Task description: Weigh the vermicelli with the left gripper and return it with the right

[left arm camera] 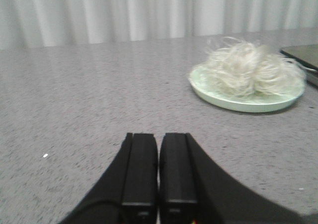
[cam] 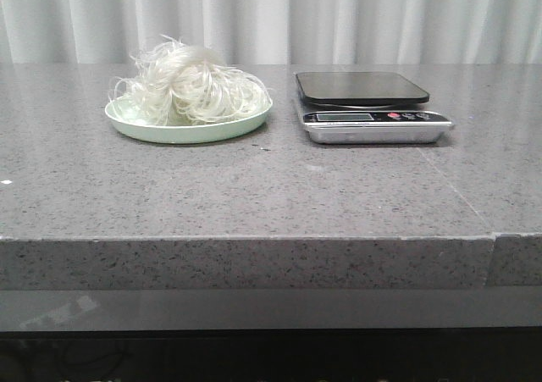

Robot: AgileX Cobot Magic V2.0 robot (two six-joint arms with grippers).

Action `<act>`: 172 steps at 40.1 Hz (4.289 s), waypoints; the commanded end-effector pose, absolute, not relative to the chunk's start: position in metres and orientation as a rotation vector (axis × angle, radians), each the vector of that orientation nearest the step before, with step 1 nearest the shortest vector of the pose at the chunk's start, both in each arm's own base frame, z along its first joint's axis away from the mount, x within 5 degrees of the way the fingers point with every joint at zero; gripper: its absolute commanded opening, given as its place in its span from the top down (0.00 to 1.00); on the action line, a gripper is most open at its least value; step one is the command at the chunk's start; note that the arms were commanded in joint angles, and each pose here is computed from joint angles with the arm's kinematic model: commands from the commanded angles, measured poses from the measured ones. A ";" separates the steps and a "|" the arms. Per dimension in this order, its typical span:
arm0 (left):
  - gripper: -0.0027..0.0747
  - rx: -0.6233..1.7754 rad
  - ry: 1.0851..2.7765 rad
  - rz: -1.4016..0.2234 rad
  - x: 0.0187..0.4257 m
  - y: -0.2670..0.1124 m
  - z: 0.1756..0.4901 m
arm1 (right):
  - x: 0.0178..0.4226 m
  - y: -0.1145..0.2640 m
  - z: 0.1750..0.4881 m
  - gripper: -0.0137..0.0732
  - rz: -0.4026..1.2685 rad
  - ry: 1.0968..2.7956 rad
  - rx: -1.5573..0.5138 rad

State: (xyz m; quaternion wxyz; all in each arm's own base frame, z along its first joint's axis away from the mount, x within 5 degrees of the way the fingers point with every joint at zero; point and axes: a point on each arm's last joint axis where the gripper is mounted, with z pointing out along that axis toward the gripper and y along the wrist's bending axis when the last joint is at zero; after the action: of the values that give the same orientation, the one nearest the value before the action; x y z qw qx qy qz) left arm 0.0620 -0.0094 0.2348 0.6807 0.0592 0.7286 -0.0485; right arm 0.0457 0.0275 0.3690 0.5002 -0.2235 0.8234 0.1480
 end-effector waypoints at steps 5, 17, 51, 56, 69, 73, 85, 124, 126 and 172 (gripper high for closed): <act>0.76 0.033 1.431 -0.114 0.058 -0.005 0.220 | 0.048 0.028 0.380 0.66 0.356 1.913 -0.518; 0.76 0.022 1.379 -0.104 0.057 -0.004 0.213 | 0.048 0.028 0.380 0.66 0.356 1.913 -0.518; 0.76 0.005 1.413 -0.083 0.055 -0.003 0.208 | 0.048 0.028 0.380 0.66 0.356 1.914 -0.518; 0.76 -0.005 1.413 -0.071 0.055 -0.002 0.208 | 0.048 0.028 0.380 0.66 0.356 1.914 -0.518; 0.76 -0.005 1.413 -0.071 0.055 -0.002 0.208 | 0.048 0.028 0.380 0.66 0.356 1.914 -0.518; 0.76 -0.005 1.413 -0.071 0.055 -0.002 0.208 | 0.048 0.028 0.380 0.66 0.356 1.914 -0.518; 0.76 -0.005 1.413 -0.071 0.055 -0.002 0.208 | 0.048 0.027 0.380 0.66 0.357 1.909 -0.517; 0.76 -0.005 1.413 -0.071 0.055 -0.002 0.208 | 0.053 0.001 0.220 0.66 0.059 1.436 0.014; 0.76 -0.005 1.413 -0.071 0.055 -0.002 0.208 | 0.054 0.001 0.215 0.66 0.068 1.433 0.032; 0.76 -0.005 1.413 -0.071 0.055 -0.002 0.208 | 0.055 0.002 0.210 0.66 0.090 1.442 0.030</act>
State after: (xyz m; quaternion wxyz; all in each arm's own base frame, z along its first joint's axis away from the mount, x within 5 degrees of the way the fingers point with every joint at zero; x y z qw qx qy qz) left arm 0.0560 -0.0024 0.2124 0.7398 0.0047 0.6722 -0.0266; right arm 0.0567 0.0016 0.2007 0.7136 0.0215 0.6989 0.0416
